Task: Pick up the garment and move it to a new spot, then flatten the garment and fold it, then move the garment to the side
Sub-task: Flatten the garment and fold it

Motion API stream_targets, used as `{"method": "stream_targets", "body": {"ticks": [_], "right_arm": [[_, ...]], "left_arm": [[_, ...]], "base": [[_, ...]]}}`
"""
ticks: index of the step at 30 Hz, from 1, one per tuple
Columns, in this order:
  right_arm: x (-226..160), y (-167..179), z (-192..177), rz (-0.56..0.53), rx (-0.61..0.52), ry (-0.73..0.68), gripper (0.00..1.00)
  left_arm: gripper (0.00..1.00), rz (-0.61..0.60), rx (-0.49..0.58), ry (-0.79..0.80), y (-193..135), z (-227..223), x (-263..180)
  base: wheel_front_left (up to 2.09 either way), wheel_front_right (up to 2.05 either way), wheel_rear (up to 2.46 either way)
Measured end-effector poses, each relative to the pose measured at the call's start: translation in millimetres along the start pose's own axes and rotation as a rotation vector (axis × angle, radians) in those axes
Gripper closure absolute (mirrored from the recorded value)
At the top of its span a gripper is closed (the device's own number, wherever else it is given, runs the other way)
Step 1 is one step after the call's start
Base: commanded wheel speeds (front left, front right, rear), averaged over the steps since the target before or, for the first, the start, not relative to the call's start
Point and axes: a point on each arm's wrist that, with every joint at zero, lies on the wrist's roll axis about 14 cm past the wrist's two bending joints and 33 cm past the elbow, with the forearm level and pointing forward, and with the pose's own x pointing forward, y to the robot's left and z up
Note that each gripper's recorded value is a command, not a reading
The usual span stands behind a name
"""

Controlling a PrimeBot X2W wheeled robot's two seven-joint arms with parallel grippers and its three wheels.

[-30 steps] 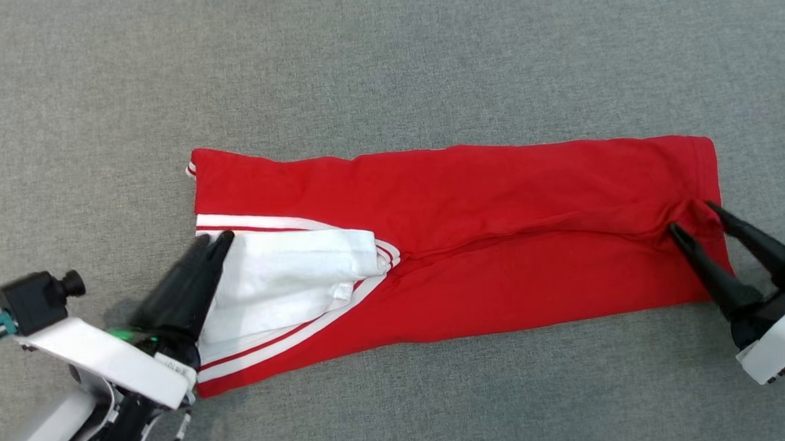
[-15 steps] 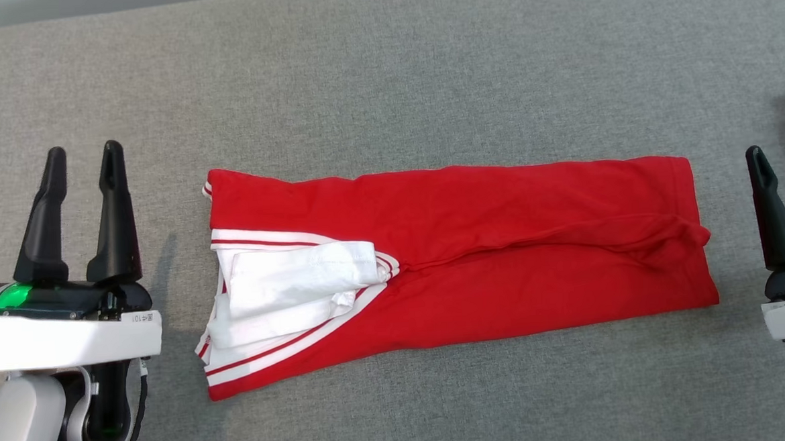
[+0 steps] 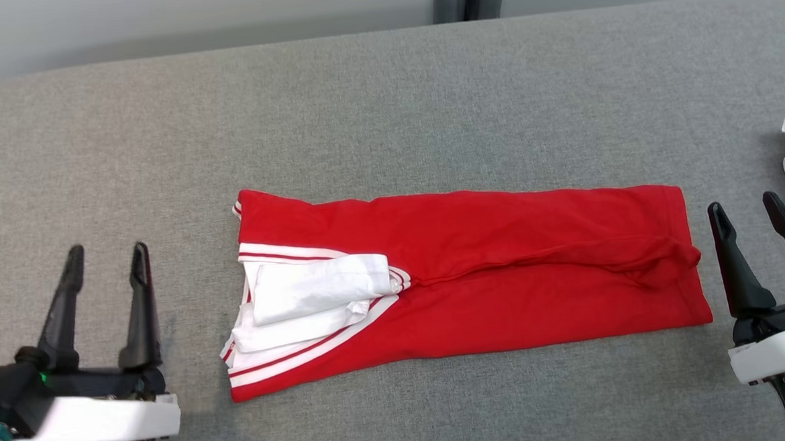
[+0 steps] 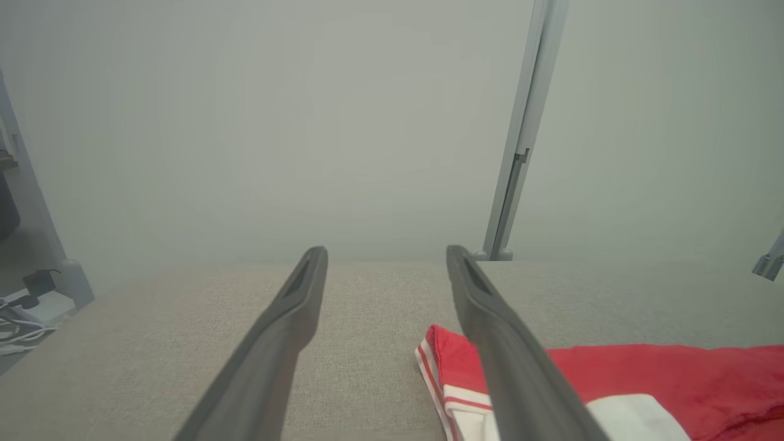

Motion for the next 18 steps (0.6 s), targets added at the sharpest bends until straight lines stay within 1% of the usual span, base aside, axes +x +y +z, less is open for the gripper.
{"method": "stream_targets", "body": {"ticks": [2,7,14,16,18], "right_arm": [[-3.1,0.4,1.0,0.000,-0.016,0.002,0.00],[-9.7,2.8,1.9,0.000,-0.013,0.007,0.00],[-10.6,7.4,1.2,0.008,-0.006,0.015,0.00],[-10.0,4.4,-1.5,-0.001,-0.002,0.026,0.00],[-9.7,-5.8,-9.3,-0.029,0.002,0.057,0.00]], "left_arm": [[0.00,-0.009,0.009,0.014,-1.8,-3.4,-7.0],[0.00,-0.006,0.010,0.031,-2.4,-6.8,-18.7],[0.00,-0.001,0.015,0.022,-2.0,-3.5,-23.4],[0.00,0.002,0.014,0.025,-1.4,-4.6,-23.6],[0.00,0.002,0.014,0.029,-1.2,-6.6,-23.1]], "base": [[0.00,0.00,0.00],[0.00,0.00,0.00],[0.00,0.00,0.00],[0.00,0.00,0.00],[0.00,0.00,0.00]]}}
